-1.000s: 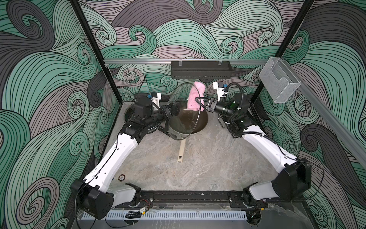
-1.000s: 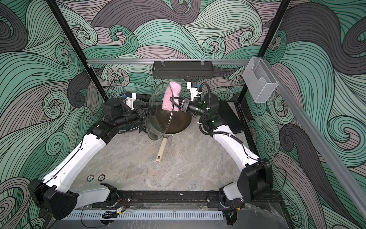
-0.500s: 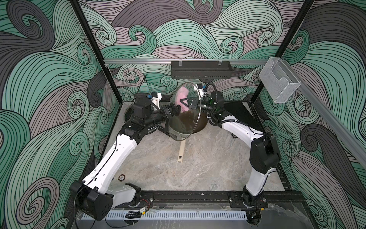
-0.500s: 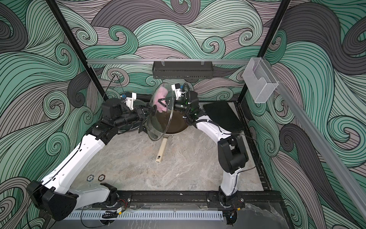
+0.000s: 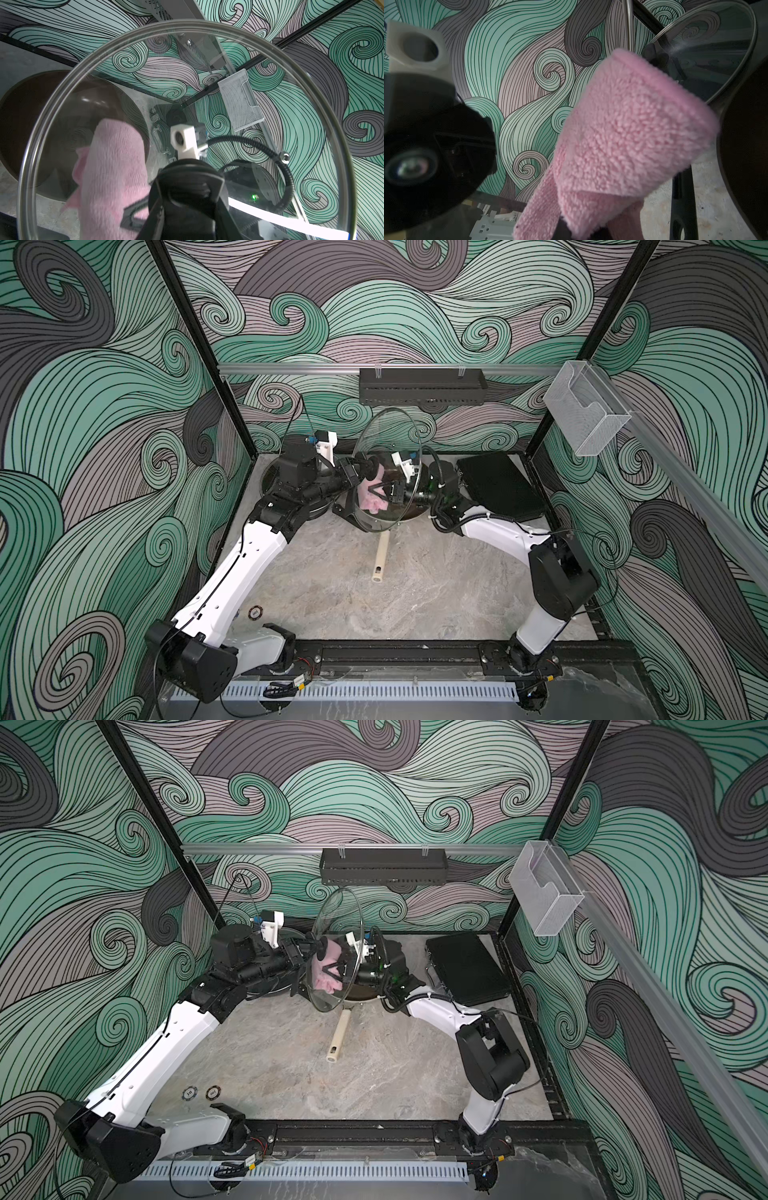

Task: Wipe the pot lid with a cloth
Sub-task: Wipe the pot lid.

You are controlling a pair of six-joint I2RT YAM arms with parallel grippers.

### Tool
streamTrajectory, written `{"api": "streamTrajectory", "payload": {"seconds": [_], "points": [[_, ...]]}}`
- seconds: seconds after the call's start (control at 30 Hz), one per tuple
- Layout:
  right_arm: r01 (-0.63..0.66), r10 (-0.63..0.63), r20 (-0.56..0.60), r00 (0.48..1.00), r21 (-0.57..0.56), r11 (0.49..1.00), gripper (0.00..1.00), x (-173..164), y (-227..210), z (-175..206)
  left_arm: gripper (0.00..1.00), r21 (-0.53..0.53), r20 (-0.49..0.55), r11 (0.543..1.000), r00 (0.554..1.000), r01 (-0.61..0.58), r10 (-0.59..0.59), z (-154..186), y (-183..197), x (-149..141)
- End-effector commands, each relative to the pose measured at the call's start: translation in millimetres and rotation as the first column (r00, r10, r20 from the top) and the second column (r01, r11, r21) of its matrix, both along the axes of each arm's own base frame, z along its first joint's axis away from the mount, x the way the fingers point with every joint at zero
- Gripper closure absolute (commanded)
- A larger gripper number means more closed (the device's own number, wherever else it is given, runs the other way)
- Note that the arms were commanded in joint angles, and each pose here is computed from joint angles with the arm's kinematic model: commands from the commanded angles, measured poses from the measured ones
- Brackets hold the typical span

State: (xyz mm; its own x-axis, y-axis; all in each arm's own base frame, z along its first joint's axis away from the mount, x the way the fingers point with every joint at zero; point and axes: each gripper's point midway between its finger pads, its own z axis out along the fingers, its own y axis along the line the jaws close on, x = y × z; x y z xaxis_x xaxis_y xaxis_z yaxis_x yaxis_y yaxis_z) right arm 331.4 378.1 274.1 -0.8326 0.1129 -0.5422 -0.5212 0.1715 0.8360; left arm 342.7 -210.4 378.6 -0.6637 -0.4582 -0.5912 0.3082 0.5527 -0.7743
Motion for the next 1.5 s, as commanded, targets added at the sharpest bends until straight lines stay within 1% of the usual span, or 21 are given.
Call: {"api": "streamTrajectory", "payload": {"seconds": [0.0,0.1,0.23,0.47,0.57,0.7,0.8,1.03,1.1,1.23,1.33,1.37,1.47], "points": [[0.011,-0.015,0.076,0.997,0.044,0.999,1.00,-19.7,-17.6,28.5,1.00,-0.070,0.251,0.998,0.968,-0.002,0.019,80.2,2.5,-2.9],[0.030,-0.032,0.098,0.995,0.031,0.999,1.00,-36.6,-31.9,35.8,1.00,-0.050,0.237,0.999,0.971,-0.013,0.025,71.8,3.3,-0.2],[0.065,-0.067,0.156,0.986,0.015,0.998,1.00,-56.0,-52.8,56.4,1.00,-0.014,0.209,0.999,0.977,-0.031,0.033,56.3,5.1,2.5],[0.213,-0.200,0.240,0.950,-0.027,0.977,1.00,-67.4,-107.5,79.6,1.00,0.040,0.187,0.998,0.982,-0.048,0.039,41.7,9.4,0.7],[0.285,-0.259,0.265,0.929,-0.068,0.956,1.00,-66.4,-133.6,81.6,1.00,0.064,0.174,0.997,0.984,-0.051,0.039,35.4,10.7,0.7],[0.347,-0.273,0.332,0.903,-0.188,0.919,1.00,-70.4,-153.7,82.2,1.00,0.104,0.155,0.993,0.987,-0.047,0.031,25.9,11.0,-0.2],[0.368,-0.261,0.368,0.893,-0.262,0.892,1.00,-71.5,-160.1,87.4,1.00,0.137,0.140,0.990,0.990,-0.044,0.025,19.9,11.3,-0.3],[0.345,-0.176,0.404,0.898,-0.398,0.850,1.00,-88.9,-154.1,89.2,1.00,0.256,0.125,0.966,0.992,-0.048,0.016,7.1,9.7,-4.0],[0.345,-0.168,0.393,0.904,-0.439,0.829,1.00,-92.6,-152.7,83.7,1.00,0.289,0.127,0.956,0.992,-0.054,0.018,4.3,8.8,-4.7],[0.305,-0.144,0.333,0.932,-0.503,0.809,1.00,-101.1,-146.1,73.1,1.00,0.365,0.135,0.930,0.991,-0.055,0.006,-0.9,2.7,-6.3],[0.290,-0.130,0.307,0.943,-0.565,0.773,1.00,-104.6,-144.1,64.5,1.00,0.425,0.147,0.904,0.989,-0.049,-0.016,-5.6,-5.1,-7.6],[0.286,-0.128,0.300,0.945,-0.574,0.767,1.00,-105.1,-142.7,63.2,1.00,0.449,0.153,0.892,0.988,-0.051,-0.021,-7.1,-7.0,-8.0],[0.248,-0.109,0.263,0.959,-0.582,0.775,1.00,-108.2,-134.3,58.4,1.00,0.513,0.177,0.857,0.983,-0.054,-0.044,-11.2,-15.0,-10.1]]}}
